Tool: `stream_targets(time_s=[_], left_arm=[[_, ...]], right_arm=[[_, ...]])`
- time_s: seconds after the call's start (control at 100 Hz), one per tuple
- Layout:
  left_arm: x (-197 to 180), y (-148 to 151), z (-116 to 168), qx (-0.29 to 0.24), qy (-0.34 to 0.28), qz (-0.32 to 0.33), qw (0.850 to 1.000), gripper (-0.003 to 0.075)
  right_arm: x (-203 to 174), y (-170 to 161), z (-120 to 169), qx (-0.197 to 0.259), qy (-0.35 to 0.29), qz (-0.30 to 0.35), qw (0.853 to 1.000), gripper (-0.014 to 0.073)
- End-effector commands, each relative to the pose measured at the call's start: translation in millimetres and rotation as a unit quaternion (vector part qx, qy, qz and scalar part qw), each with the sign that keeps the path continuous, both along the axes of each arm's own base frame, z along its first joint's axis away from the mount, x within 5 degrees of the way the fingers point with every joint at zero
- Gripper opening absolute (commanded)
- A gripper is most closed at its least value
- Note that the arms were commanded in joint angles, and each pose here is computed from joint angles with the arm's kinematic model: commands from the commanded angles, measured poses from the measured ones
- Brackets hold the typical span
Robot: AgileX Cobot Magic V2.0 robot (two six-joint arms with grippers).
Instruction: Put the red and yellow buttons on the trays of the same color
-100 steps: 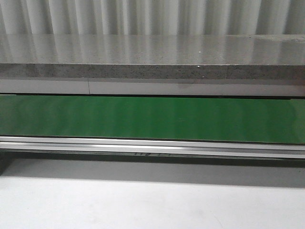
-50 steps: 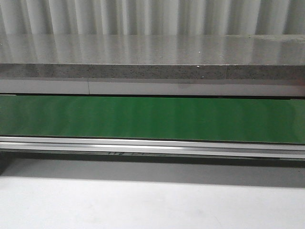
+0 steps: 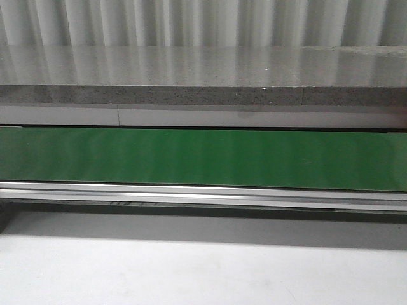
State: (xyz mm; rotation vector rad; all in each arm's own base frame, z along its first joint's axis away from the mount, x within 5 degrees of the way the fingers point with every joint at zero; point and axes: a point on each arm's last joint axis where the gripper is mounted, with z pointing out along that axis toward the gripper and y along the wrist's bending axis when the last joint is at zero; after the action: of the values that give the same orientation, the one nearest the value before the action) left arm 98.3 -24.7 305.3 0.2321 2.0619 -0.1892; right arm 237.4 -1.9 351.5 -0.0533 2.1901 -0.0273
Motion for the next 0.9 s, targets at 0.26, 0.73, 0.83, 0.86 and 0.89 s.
stream_targets(time_s=[0.26,0.73,0.83,0.86,0.89], left_arm=[[2.9,-1.5,14.4,-0.019,-0.045,0.000,0.999,-0.0020],[2.9,-1.5,14.4,-0.019,-0.045,0.000,0.999,-0.0020],[2.9,-1.5,14.4,-0.019,-0.045,0.000,0.999,-0.0020],[2.9,-1.5,14.4,-0.019,-0.045,0.000,0.999,-0.0020],[2.9,-1.5,14.4,-0.019,-0.045,0.000,0.999,-0.0020]], right_arm=[[-69.6,-1.2,5.3,0.013,-0.104,-0.024,0.994,-0.0065],[-164.2,-1.4,-15.5,-0.006,-0.153,-0.017,0.988,-0.0065],[-182.2,-1.2,-21.7,-0.003,-0.173,-0.018,0.985,-0.0065],[-186.7,-1.0,-23.4,-0.002,-0.177,-0.018,0.984,-0.0065],[-190.9,-0.9,-25.6,-0.001,-0.179,-0.018,0.984,-0.0065]])
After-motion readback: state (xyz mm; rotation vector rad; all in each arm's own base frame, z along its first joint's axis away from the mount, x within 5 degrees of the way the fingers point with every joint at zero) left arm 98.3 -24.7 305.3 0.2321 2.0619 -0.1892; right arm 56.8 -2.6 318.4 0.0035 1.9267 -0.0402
